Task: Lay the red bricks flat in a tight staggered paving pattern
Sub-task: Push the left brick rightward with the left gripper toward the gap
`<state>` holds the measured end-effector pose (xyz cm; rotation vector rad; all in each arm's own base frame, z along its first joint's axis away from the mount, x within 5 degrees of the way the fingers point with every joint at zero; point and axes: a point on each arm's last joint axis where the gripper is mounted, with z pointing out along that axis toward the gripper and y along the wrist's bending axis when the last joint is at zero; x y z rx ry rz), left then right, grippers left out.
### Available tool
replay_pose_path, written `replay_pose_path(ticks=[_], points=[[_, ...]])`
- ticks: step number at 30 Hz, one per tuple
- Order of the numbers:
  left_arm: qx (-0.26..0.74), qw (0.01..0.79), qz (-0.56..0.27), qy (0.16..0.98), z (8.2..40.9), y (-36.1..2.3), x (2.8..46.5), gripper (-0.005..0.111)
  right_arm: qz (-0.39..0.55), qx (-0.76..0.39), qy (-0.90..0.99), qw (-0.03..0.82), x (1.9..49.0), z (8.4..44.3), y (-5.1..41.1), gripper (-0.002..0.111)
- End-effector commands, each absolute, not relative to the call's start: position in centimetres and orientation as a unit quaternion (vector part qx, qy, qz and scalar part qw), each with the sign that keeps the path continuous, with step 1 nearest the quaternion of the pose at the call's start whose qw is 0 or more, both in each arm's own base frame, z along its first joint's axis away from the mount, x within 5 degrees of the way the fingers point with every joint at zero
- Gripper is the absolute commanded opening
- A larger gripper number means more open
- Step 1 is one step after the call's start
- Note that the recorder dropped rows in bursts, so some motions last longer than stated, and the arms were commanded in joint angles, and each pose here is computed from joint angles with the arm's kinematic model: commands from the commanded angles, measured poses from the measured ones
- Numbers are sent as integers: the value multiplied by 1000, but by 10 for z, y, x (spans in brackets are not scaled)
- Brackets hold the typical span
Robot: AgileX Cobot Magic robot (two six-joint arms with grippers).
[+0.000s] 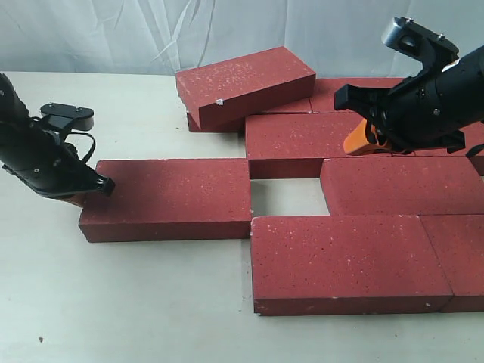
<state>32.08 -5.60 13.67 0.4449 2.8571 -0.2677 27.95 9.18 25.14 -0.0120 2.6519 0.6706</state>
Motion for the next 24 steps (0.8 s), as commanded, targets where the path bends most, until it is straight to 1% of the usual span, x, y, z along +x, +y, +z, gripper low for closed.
replay_pose_path(ticks=[1, 9, 14, 17, 24], points=[[150, 116, -97, 977, 135, -58, 320, 0, 239, -6, 949, 204, 279, 251, 91, -1], [183, 115, -59, 975, 133, -51, 320, 0, 239, -6, 949, 204, 279, 251, 91, -1], [188, 128, -49, 973, 134, -50, 323, 0, 239, -6, 949, 204, 279, 251, 91, -1], [175, 135, -50, 974, 134, -50, 324, 0, 238, -6, 950, 204, 279, 251, 91, -1], [133, 132, -83, 979, 129, -55, 325, 0, 238, -7, 950, 204, 279, 251, 91, -1]])
